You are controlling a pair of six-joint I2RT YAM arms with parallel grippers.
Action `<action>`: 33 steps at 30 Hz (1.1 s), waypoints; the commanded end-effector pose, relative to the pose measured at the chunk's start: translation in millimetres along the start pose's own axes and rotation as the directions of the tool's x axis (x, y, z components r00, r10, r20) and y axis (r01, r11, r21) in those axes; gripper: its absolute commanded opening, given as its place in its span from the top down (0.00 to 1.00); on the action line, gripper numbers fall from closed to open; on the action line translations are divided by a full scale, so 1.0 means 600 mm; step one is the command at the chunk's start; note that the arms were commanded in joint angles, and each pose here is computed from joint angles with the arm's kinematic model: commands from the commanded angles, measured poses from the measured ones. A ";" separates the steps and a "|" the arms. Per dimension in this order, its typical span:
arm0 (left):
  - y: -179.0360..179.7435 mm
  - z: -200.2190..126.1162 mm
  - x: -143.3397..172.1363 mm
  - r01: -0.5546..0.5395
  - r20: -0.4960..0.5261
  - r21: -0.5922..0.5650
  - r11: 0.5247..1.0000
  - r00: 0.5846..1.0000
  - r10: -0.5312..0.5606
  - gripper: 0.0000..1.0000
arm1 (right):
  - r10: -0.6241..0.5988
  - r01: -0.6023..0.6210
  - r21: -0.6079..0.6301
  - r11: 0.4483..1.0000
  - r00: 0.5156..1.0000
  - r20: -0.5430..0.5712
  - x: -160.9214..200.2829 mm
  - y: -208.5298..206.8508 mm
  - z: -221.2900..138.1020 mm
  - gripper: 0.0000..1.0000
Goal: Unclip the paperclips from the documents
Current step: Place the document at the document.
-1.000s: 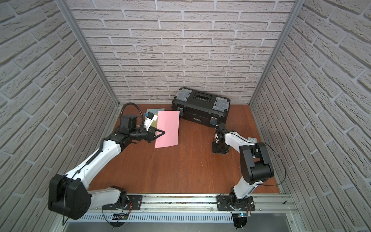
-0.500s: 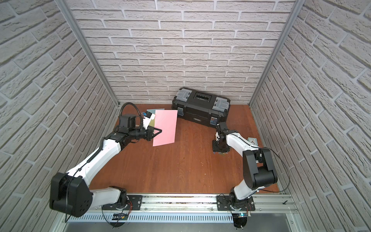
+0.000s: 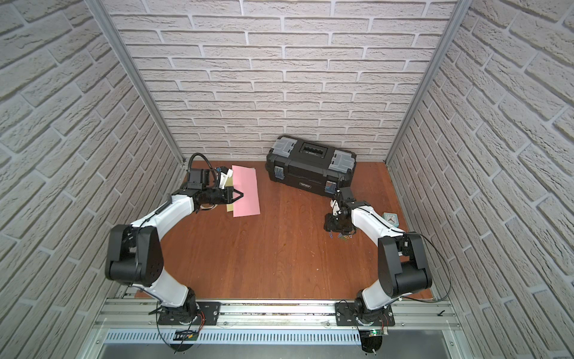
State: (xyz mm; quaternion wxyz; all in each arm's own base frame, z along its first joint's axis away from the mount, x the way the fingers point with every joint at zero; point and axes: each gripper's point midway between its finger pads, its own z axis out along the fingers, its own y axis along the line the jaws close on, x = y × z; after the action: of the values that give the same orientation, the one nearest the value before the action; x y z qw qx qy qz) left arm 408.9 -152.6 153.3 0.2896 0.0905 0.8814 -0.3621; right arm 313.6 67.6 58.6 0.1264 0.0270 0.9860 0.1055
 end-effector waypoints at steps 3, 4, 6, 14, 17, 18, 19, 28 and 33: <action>0.049 0.033 -0.026 0.102 -0.014 0.010 0.995 0.995 -0.102 1.00 | -0.015 0.020 -0.062 0.998 0.997 0.082 -0.032 0.028 -0.031 0.43; 0.066 0.043 -0.021 0.129 -0.042 -0.005 0.992 0.991 -0.129 1.00 | -0.017 0.022 -0.067 0.998 0.996 0.086 -0.034 0.029 -0.033 0.43; 0.100 0.061 -0.010 0.178 -0.086 -0.047 0.983 0.980 -0.182 1.00 | -0.019 0.026 -0.073 0.997 0.996 0.090 -0.036 0.032 -0.036 0.42; 0.181 0.098 0.031 0.244 -0.169 -0.178 0.953 0.947 -0.274 1.00 | -0.015 0.023 -0.082 0.996 0.995 0.096 -0.031 0.033 -0.037 0.41; 0.193 0.097 0.035 0.245 -0.169 -0.211 0.946 0.944 -0.282 1.00 | -0.014 0.022 -0.087 0.996 0.995 0.098 -0.032 0.034 -0.038 0.41; 0.195 0.097 0.035 0.244 -0.168 -0.216 0.945 0.944 -0.282 1.00 | -0.014 0.022 -0.088 0.996 0.995 0.100 -0.033 0.034 -0.038 0.41; 0.197 0.096 0.036 0.242 -0.168 -0.225 0.944 0.945 -0.282 1.00 | -0.014 0.023 -0.090 0.996 0.995 0.102 -0.034 0.036 -0.039 0.41; 0.203 0.057 0.033 0.204 -0.113 -0.336 0.919 0.961 -0.254 0.41 | -0.019 0.030 -0.085 0.996 0.992 0.122 -0.042 0.034 -0.043 0.40; 0.200 0.009 0.018 0.161 -0.038 -0.433 0.887 0.980 -0.197 0.24 | -0.021 0.033 -0.084 0.996 0.990 0.143 -0.052 0.031 -0.044 0.40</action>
State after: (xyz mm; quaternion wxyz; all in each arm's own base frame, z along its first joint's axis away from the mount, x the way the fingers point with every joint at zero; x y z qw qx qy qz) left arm 443.8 -88.3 53.0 0.1888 -0.0373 0.9542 -0.2291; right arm 325.6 77.8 79.1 0.1625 0.0190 0.9767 0.1388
